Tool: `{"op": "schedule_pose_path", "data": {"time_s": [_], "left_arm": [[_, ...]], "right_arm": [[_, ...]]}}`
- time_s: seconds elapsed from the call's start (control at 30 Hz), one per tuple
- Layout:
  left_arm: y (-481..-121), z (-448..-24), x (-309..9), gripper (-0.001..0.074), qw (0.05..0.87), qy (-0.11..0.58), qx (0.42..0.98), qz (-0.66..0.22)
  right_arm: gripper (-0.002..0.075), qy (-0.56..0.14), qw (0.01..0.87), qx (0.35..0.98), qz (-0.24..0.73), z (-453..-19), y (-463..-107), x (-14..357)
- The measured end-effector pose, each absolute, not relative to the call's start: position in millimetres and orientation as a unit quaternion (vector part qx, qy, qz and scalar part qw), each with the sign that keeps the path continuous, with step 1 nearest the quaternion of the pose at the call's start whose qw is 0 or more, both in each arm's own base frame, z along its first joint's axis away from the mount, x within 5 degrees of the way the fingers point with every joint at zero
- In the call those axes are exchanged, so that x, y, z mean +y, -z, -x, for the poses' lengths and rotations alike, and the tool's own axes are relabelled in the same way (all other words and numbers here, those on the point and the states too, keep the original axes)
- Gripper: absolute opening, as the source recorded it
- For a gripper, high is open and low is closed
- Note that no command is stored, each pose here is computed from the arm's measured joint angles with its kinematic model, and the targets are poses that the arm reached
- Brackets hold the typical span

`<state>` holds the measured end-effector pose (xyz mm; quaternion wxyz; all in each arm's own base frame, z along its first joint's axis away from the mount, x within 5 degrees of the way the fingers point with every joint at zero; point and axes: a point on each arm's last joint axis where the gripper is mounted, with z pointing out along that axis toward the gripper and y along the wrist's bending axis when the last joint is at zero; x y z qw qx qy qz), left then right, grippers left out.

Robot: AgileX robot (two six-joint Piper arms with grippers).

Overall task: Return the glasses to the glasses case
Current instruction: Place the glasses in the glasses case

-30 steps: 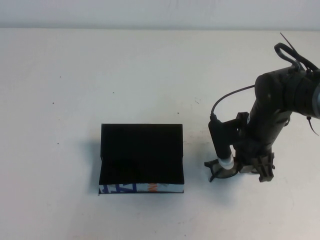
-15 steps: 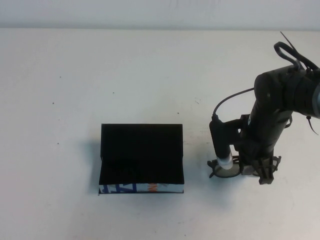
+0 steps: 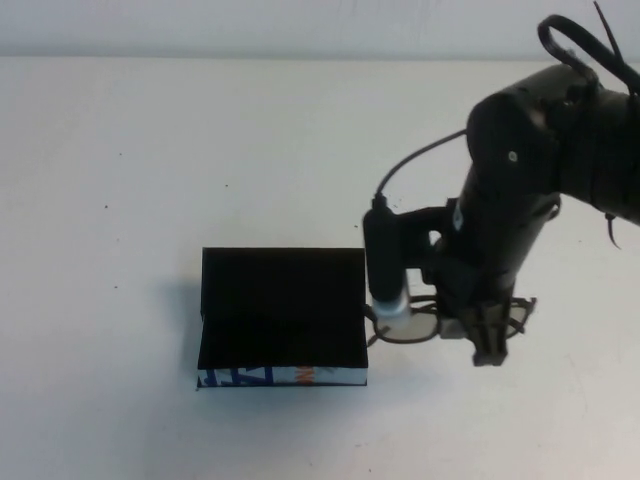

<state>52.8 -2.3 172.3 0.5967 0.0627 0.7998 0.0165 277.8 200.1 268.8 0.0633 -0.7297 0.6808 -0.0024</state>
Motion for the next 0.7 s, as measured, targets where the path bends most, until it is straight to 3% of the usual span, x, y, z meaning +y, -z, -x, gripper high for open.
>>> {"op": "schedule_pose_path", "data": {"time_s": [0.23, 0.5, 0.7], "left_arm": [[-172, -53, -2, -0.0001, 0.597, -0.017, 0.8, -0.063], [-172, -53, -2, -0.0001, 0.597, -0.017, 0.8, -0.063], [-172, -53, -2, -0.0001, 0.597, -0.017, 0.8, -0.063]], "right_arm": [[0.0068, -0.008, 0.107, 0.65, 0.753, -270, -285, 261], [0.0068, -0.03, 0.113, 0.647, 0.754, -278, -265, 322], [0.0068, -0.037, 0.107, 0.648, 0.753, -287, -248, 340]]}}
